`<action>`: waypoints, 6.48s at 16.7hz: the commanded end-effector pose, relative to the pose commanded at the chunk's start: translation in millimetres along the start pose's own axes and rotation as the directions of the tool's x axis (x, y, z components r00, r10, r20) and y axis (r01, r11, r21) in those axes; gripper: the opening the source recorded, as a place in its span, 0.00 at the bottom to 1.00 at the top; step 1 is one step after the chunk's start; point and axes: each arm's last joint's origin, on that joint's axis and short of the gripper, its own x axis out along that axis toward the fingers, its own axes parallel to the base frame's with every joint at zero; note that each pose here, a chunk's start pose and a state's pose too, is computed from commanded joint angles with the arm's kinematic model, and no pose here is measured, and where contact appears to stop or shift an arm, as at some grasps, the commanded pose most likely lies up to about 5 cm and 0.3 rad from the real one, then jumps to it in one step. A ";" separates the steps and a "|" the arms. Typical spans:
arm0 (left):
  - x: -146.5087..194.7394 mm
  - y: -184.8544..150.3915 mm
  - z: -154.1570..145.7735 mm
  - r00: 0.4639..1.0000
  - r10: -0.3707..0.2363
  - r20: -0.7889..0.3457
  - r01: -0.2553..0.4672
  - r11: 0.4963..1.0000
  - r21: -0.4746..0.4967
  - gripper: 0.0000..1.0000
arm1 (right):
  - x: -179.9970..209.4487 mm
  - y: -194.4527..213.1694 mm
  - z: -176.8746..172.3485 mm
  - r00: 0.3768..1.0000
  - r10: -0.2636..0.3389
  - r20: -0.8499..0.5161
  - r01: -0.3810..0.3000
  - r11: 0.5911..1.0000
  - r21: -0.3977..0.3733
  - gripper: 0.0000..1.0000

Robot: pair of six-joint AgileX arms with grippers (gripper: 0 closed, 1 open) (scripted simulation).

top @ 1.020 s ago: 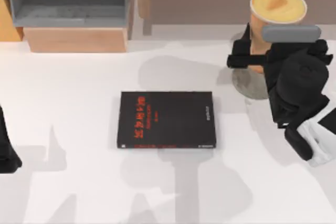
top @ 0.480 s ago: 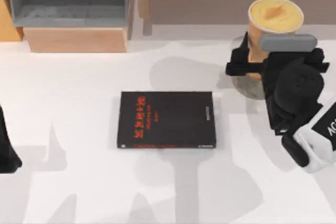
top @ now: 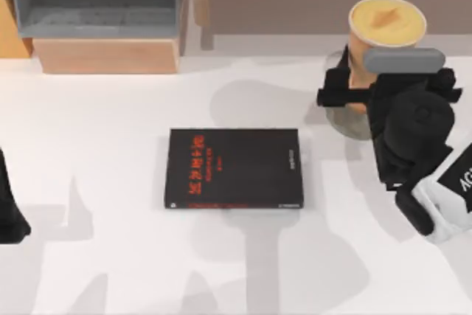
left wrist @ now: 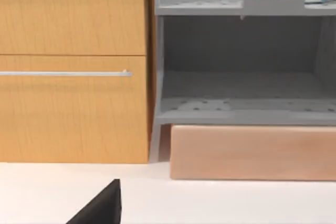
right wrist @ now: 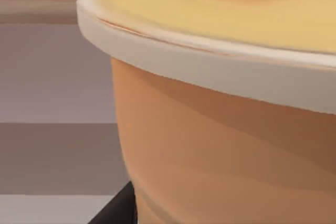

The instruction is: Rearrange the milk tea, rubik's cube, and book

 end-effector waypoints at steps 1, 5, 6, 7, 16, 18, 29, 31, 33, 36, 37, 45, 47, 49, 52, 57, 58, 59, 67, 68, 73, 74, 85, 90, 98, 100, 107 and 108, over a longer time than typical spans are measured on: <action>0.0 0.0 0.0 1.000 0.000 0.000 0.000 1.000 0.000 1.00 | 0.0 0.0 0.0 1.000 0.000 0.000 0.000 1.000 0.000 0.75; 0.0 0.0 0.0 1.000 0.000 0.000 0.000 1.000 0.000 1.00 | 0.0 0.0 0.0 1.000 0.000 0.000 0.000 1.000 0.000 1.00; 0.0 0.0 0.0 1.000 0.000 0.000 0.000 1.000 0.000 1.00 | 0.0 0.0 0.0 1.000 0.000 0.000 0.000 1.000 0.000 1.00; 0.0 0.0 0.0 1.000 0.000 0.000 0.000 1.000 0.000 1.00 | 0.0 0.0 0.0 1.000 0.000 0.000 0.000 1.000 0.000 1.00; 0.0 0.0 0.0 1.000 0.000 0.000 0.000 1.000 0.000 1.00 | -8.7 0.4 0.0 1.000 0.002 0.000 -0.002 1.000 0.000 1.00; 0.0 0.0 0.0 1.000 0.000 0.000 0.000 1.000 0.000 1.00 | -20.0 -0.3 -0.7 1.000 -0.001 -0.003 0.001 1.000 -0.002 1.00; 0.0 0.0 0.0 1.000 0.000 0.000 0.000 1.000 0.000 1.00 | -36.1 -1.9 21.9 1.000 -0.006 -0.006 0.006 1.000 -0.004 1.00; 0.0 0.0 0.0 1.000 0.000 0.000 0.000 1.000 0.000 1.00 | -42.5 -2.2 39.4 1.000 -0.006 0.003 0.006 1.000 0.002 1.00; 0.0 0.0 0.0 1.000 0.000 0.000 0.000 1.000 0.000 1.00 | -47.5 -2.3 47.3 1.000 -0.005 -0.002 0.005 1.000 -0.001 1.00; 0.0 0.0 0.0 1.000 0.000 0.000 0.000 1.000 0.000 1.00 | -48.6 -2.2 48.6 1.000 -0.004 -0.003 0.004 1.000 -0.002 1.00; 0.0 0.0 0.0 1.000 0.000 0.000 0.000 1.000 0.000 1.00 | -46.9 -3.1 48.9 1.000 -0.008 0.000 0.008 1.000 0.000 1.00; 0.0 0.0 0.0 1.000 0.000 0.000 0.000 1.000 0.000 1.00 | -7.0 -9.9 88.2 1.000 -0.030 -0.005 0.030 0.998 -0.053 1.00; 0.0 0.0 0.0 1.000 0.000 0.000 0.000 1.000 0.000 1.00 | 13.3 -19.2 102.9 0.998 -0.048 -0.045 0.043 0.994 -0.102 1.00; 0.0 0.0 0.0 1.000 0.000 0.000 0.000 1.000 0.000 1.00 | 34.8 -33.4 117.9 0.992 -0.071 -0.105 0.053 0.986 -0.160 1.00; 0.0 0.0 0.0 1.000 0.000 0.000 0.000 1.000 0.000 1.00 | 64.7 -63.7 139.4 0.967 -0.113 -0.228 0.054 0.967 -0.250 1.00; 0.0 0.0 0.0 1.000 0.000 0.000 0.000 1.000 0.000 1.00 | 96.8 -130.7 164.5 0.846 -0.182 -0.501 -0.009 0.935 -0.355 1.00; 0.0 0.0 0.0 1.000 0.000 0.000 0.000 1.000 0.000 1.00 | 100.1 -145.1 166.5 0.805 -0.191 -0.561 -0.031 0.932 -0.362 1.00; 0.0 0.0 0.0 1.000 0.000 0.000 0.000 1.000 0.000 1.00 | 102.4 -159.5 167.3 0.759 -0.197 -0.621 -0.055 0.930 -0.363 1.00; 0.0 0.0 0.0 1.000 0.000 0.000 0.000 1.000 0.000 1.00 | 95.6 -255.8 141.7 0.256 -0.108 -0.961 -0.202 0.966 -0.163 1.00; 0.0 0.0 0.0 1.000 0.000 0.000 0.000 1.000 0.000 1.00 | 93.2 -263.9 137.4 0.198 -0.085 -0.976 -0.206 0.970 -0.126 1.00; 0.0 0.0 0.0 1.000 0.000 0.000 0.000 1.000 0.000 1.00 | 84.6 -287.7 122.4 0.016 0.004 -1.000 -0.201 0.980 0.001 1.00; 0.0 0.0 0.0 1.000 0.000 0.000 0.000 1.000 0.000 1.00 | 84.1 -289.0 121.5 0.005 0.010 -1.000 -0.200 0.980 0.009 1.00; 0.0 0.0 0.0 1.000 0.000 0.000 0.000 1.000 0.000 1.00 | 85.9 -288.6 81.9 0.011 0.008 -1.000 -0.200 0.980 0.006 1.00; 0.0 0.0 0.0 1.000 0.000 0.000 0.000 1.000 0.000 1.00 | 84.4 -288.4 61.5 0.005 0.010 -1.000 -0.200 0.980 0.009 1.00; 0.0 0.0 0.0 1.000 0.000 0.000 0.000 1.000 0.000 1.00 | 84.4 -288.4 61.5 0.005 0.010 -1.000 -0.200 0.980 0.009 0.55; 0.0 0.0 0.0 1.000 0.000 0.000 0.000 1.000 0.000 1.00 | 84.4 -288.4 61.5 0.005 0.010 -1.000 -0.200 0.980 0.009 0.40; 0.0 0.0 0.0 1.000 0.000 0.000 0.000 1.000 0.000 1.00 | 84.4 -288.4 61.5 0.005 0.010 -1.000 -0.200 0.980 0.009 0.00; 0.0 0.0 0.0 1.000 0.000 0.000 0.000 1.000 0.000 1.00 | 84.4 -288.4 61.5 0.005 0.010 -1.000 -0.200 0.980 0.009 0.00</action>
